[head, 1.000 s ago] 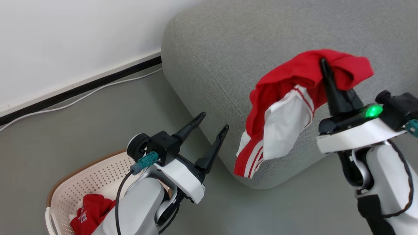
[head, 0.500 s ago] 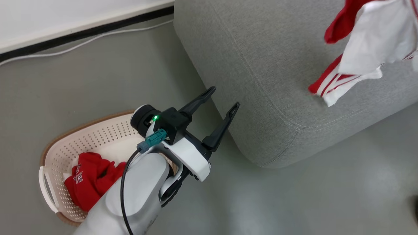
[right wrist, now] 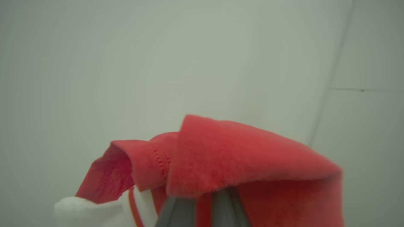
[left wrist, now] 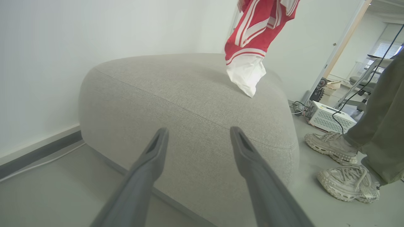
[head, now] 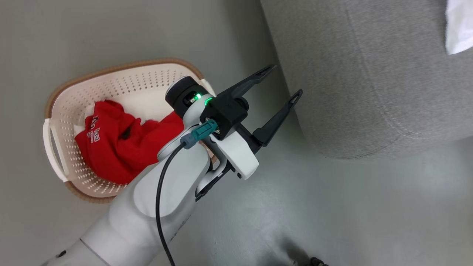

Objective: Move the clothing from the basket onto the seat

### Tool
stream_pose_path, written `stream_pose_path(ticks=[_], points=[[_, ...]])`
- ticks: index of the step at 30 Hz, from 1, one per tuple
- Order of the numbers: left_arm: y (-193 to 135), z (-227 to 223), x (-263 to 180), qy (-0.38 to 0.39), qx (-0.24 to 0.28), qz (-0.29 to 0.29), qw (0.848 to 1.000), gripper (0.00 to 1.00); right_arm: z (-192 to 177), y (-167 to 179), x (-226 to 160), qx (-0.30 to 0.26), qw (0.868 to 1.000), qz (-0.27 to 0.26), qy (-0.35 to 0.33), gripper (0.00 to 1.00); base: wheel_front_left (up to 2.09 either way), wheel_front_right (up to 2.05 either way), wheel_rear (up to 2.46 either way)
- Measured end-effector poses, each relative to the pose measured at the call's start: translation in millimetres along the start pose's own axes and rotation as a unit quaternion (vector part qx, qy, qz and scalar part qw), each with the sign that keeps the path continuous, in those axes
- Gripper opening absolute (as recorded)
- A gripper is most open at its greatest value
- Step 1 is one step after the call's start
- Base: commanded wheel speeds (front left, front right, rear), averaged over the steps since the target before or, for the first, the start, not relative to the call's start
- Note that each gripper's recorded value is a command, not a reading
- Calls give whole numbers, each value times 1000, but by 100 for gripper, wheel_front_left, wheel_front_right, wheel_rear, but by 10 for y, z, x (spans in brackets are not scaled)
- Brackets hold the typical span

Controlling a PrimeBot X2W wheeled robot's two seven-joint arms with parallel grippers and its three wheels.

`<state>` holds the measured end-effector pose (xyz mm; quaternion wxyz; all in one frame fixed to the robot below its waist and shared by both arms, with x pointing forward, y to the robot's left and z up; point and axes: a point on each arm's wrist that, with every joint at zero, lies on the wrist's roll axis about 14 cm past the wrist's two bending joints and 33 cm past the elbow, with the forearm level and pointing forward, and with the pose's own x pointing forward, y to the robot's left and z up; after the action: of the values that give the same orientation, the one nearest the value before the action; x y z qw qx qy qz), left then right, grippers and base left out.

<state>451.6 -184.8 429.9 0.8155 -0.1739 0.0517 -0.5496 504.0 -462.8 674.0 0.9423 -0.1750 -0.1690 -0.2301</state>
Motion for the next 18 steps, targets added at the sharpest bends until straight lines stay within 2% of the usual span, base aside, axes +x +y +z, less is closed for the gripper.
stream_pose_path(ticks=[4, 12, 15, 18], points=[[192, -191, -85, 11, -13, 17, 1000, 100, -253, -39, 238, -25, 999, -22, 16, 0, 0, 0, 0], [517, -611, -374, 45, -39, 63, 996, 100, -774, 211, 556, -8, 998, -53, 36, 0, 0, 0, 0], [609, -717, -457, 52, -48, 78, 994, 100, -989, 405, 612, 7, 998, -49, 48, 0, 0, 0, 0], [692, -799, -525, 57, -56, 92, 993, 100, -1425, 808, 534, 31, 995, -19, 95, 0, 0, 0, 0]])
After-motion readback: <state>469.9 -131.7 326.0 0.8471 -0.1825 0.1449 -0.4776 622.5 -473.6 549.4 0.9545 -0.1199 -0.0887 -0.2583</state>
